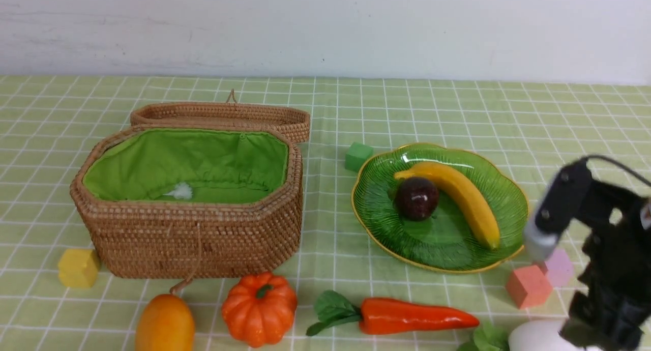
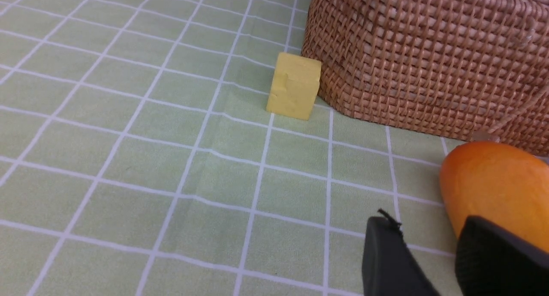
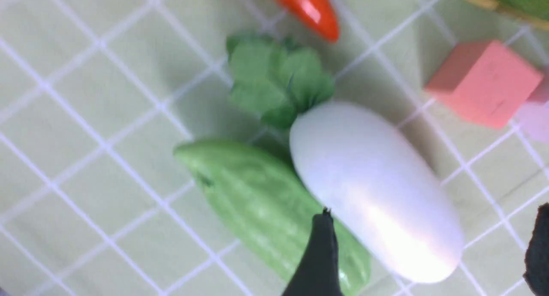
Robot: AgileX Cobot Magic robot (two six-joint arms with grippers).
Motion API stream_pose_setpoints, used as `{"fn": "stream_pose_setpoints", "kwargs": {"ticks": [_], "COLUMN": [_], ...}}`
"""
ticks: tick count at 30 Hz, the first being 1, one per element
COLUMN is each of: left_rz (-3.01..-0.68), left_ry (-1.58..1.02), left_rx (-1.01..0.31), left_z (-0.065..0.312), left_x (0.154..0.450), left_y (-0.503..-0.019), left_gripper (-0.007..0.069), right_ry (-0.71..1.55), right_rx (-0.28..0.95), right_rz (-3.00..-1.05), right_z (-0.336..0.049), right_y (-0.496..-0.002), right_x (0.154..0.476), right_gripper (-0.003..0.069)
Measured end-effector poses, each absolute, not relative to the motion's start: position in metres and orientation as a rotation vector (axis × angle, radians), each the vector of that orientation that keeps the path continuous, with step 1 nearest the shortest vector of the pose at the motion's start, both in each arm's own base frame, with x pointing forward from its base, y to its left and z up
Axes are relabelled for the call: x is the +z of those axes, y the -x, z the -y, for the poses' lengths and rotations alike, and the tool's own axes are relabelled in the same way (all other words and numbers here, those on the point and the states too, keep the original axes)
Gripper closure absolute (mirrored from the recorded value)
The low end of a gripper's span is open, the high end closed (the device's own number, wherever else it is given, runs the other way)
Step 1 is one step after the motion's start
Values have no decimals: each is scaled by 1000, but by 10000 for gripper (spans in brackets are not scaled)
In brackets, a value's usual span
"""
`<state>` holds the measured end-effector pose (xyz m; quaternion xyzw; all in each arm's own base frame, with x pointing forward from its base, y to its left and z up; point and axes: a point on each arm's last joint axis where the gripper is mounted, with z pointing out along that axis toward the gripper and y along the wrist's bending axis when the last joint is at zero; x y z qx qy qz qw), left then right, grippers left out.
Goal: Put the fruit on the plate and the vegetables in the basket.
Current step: Take a daikon with your right arm and place it on the basket on the left.
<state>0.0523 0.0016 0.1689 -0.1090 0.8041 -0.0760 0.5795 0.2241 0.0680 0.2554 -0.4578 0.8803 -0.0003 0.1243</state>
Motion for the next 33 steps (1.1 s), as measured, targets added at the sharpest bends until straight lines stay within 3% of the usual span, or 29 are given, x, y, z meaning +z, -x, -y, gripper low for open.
{"fn": "stream_pose_setpoints", "kwargs": {"ticks": [14, 19, 28, 33], "left_rz": [-1880, -1880, -1880, -1880], "left_ry": [255, 255, 255, 255], "left_rx": [-178, -178, -178, -178], "left_z": [-2, -2, -2, -2], "left_x": [169, 169, 169, 169], "left_y": [-52, -52, -52, -52], "left_gripper": [386, 386, 386, 386], "right_ry": [1402, 1434, 1435, 1400], "right_rx": [-99, -99, -104, -122], "right_rz": [-2489, -2516, -2513, -2448], "right_z": [-67, -68, -68, -66], "right_y": [-237, -244, -245, -237], "right_x": [194, 178, 180, 213], "right_gripper": [67, 115, 141, 141]}}
